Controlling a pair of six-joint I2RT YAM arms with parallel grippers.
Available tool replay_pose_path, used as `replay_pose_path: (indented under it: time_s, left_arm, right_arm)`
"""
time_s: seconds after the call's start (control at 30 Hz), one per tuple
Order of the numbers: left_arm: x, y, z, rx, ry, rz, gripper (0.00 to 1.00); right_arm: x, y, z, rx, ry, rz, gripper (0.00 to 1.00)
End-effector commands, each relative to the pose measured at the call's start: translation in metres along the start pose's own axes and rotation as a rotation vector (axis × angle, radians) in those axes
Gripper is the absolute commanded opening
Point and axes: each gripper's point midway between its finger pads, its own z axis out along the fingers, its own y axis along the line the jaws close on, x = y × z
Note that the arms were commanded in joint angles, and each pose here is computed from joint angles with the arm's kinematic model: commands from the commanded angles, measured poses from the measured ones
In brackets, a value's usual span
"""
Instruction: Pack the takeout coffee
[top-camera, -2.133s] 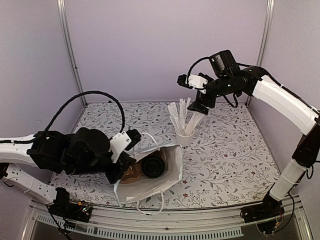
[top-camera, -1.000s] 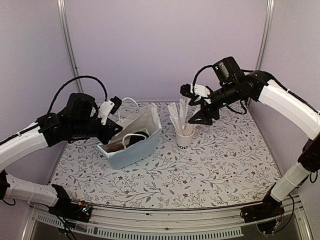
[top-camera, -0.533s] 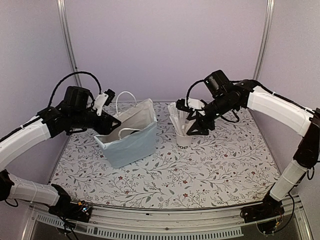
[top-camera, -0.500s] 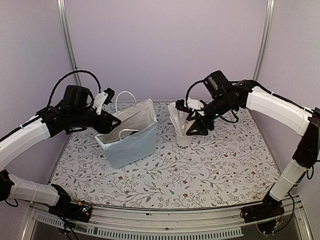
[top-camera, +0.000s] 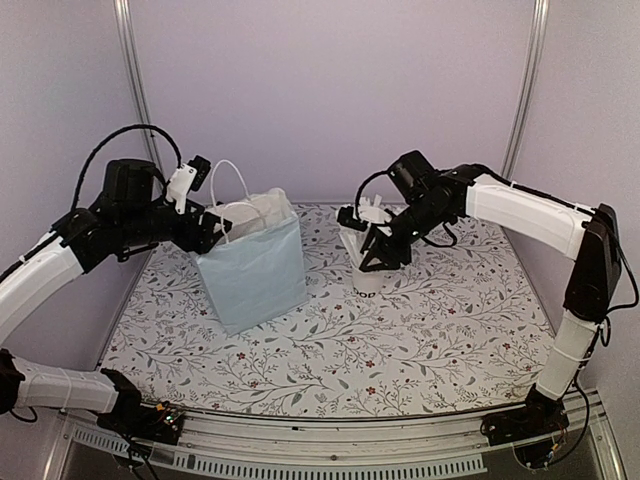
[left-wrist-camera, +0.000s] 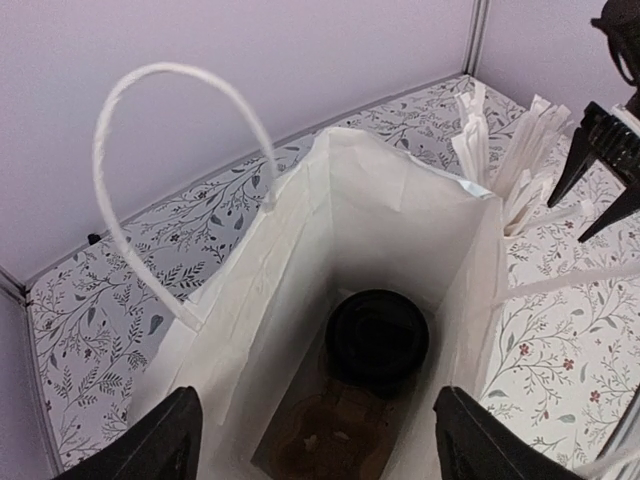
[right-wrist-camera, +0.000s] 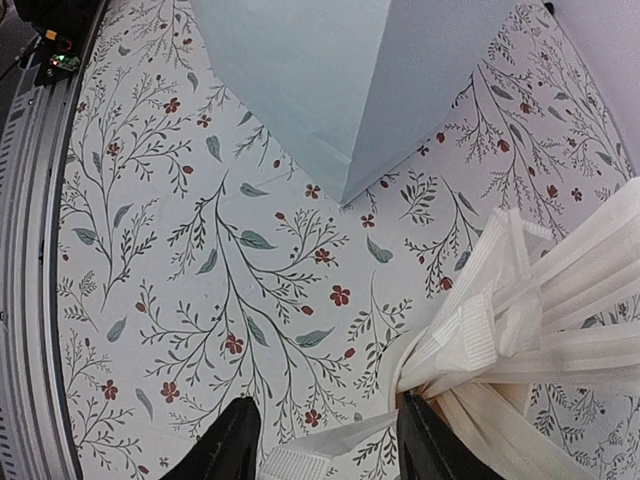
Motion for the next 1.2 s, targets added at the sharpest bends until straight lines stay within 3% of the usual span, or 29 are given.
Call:
replay_pose_path:
  time_s: [0.0,0.17,0.3,0.37,0.8,1.17]
  left_arm:
    - [-0.006,0.003,-0.003,-0.005,-0.024,-0.002,0.83]
    - [-0.016,0.005,-0.016,-0.018,-0.06,0.001,0.83]
    - [-0.014,0.007,-0.023,-0.032,-0.059,-0.001,0.83]
    - [-0.014,0.007,-0.026,-0.035,-0.057,-0.008,0.83]
    - [-0.015,0.015,-0.046,-0.084,-0.1,-0.085,0.83]
    - [-0.019,0.014,-0.068,-0.081,-0.15,-0.167,0.82]
  right_arm:
    - [-0.016,-0.005,-0.003,0.004,-0.04,0.01,0.42]
    - [-0.02,-0.006,-0.011,0.021,-0.045,0.008,0.39]
    - [-0.022,-0.003,-0.017,0.016,-0.05,0.002,0.19]
    - [-0.025,-0.001,-0.021,0.011,-0.055,0.0,0.14]
    - [-0.052,0.009,-0.08,0.082,-0.134,-0.058,0.03]
    - [-0.087,0.026,-0.134,0.115,-0.29,-0.118,0.0]
